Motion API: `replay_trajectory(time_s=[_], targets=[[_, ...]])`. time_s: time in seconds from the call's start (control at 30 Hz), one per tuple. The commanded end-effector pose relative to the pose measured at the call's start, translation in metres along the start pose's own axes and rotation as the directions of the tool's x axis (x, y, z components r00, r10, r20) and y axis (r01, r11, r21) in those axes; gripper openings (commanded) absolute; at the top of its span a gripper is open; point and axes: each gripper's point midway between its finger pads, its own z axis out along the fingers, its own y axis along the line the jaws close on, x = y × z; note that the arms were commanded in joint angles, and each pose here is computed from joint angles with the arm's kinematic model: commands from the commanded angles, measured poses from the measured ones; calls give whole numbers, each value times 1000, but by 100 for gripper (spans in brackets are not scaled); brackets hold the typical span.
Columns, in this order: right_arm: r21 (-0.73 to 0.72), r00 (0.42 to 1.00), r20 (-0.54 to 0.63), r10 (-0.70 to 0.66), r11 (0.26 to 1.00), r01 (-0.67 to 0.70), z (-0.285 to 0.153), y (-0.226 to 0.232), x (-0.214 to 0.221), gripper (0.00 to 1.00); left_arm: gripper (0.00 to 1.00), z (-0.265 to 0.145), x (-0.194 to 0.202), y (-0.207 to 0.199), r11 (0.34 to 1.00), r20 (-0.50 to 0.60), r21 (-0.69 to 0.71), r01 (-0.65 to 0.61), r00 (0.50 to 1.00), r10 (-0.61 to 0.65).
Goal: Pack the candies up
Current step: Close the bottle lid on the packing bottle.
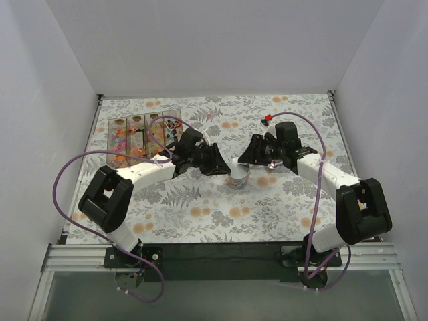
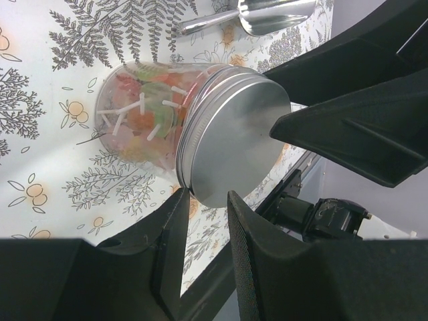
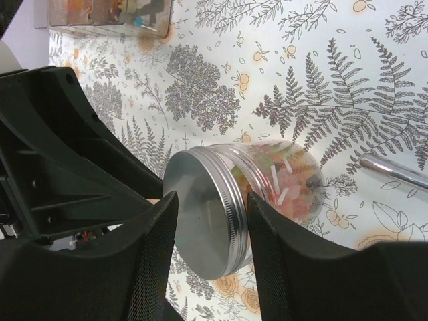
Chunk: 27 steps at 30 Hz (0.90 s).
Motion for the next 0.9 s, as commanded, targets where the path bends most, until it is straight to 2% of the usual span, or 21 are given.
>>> replay_trajectory(time_s=[0.0,0.5,0.87], targets=[[7,996,55,-67,998,67,-8,10,-19,53,28,-5,-8,-19,999,19,42,-27,999,26],[-2,989,84,-124,992,125,-13,19,-31,54,28,-3,-10,-22,999,16,48,-21,1000,20],[47,987,96,-129,991,125,-14,10,-31,54,28,1,-10,-24,998,4,57,-14,1000,14]])
